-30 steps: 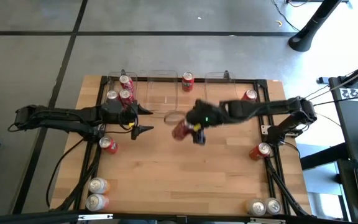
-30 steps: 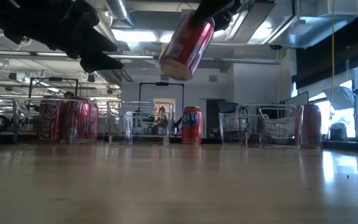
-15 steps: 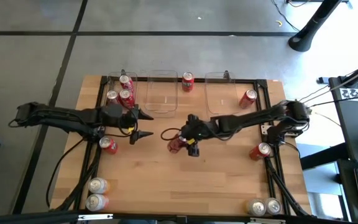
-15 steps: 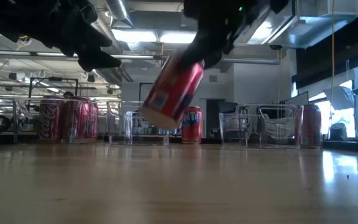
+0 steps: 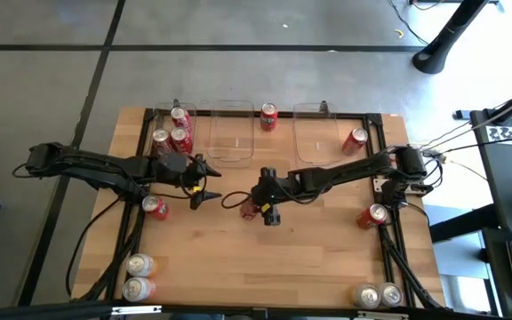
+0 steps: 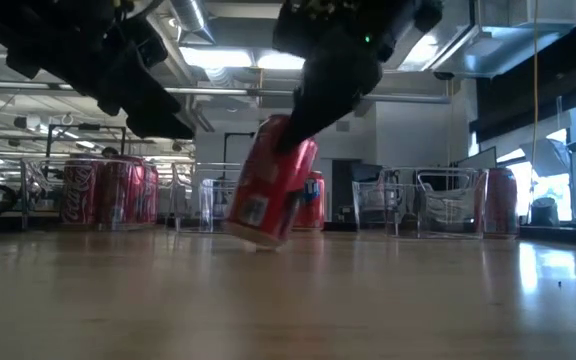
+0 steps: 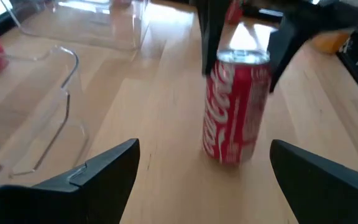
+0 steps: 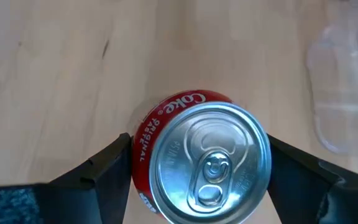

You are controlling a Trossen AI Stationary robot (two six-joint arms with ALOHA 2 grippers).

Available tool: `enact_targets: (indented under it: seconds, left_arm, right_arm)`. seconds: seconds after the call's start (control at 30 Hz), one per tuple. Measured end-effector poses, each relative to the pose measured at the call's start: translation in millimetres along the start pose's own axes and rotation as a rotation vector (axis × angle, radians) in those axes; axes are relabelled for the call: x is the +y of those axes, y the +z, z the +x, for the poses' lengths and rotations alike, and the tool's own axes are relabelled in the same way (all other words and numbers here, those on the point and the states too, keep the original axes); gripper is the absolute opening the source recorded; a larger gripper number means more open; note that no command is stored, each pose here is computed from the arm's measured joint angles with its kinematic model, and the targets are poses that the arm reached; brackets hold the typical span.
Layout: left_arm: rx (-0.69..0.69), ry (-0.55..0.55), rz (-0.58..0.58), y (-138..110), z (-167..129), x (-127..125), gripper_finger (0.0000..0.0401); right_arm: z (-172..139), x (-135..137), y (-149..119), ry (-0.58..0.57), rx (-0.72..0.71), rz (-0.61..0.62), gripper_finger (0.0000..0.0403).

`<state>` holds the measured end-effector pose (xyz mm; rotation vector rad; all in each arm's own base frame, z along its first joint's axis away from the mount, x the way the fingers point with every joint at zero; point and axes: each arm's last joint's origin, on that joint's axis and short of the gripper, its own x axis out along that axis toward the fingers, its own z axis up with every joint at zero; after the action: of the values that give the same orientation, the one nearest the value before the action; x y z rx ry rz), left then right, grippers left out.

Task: Sort soda cans
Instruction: Put the red soda can into the left transparent bin

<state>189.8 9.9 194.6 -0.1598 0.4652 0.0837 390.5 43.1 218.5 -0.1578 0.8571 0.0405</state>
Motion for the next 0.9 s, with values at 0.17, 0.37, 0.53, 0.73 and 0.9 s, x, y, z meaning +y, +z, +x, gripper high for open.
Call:
enact_targets:
  seconds: [0.17, 0.37, 0.53, 0.73, 0.9]
  left_arm:
    - [0.023, 0.004, -0.005, -3, 5, 0, 0.0349]
    - [0.020, 0.004, -0.008, -3, 9, 1, 0.0349]
    - [0.023, 0.004, -0.012, -3, 9, 1, 0.0349]
    - [0.019, 0.004, -0.012, -3, 8, 1, 0.0349]
    - [0.011, 0.002, -0.020, -2, 8, 0, 0.0349]
  right_arm:
    - [-9, -3, 8, -0.038, 0.043, -0.034, 0.0291]
    - [-10, -3, 5, -0.035, 0.071, -0.053, 0.0292]
    - [-4, 0, 2, 0.023, 0.066, -0.046, 0.0315]
    - [6, 1, 2, 0.029, 0.051, -0.043, 0.0360]
    - [4, 1, 8, 0.020, -0.010, -0.036, 0.0374]
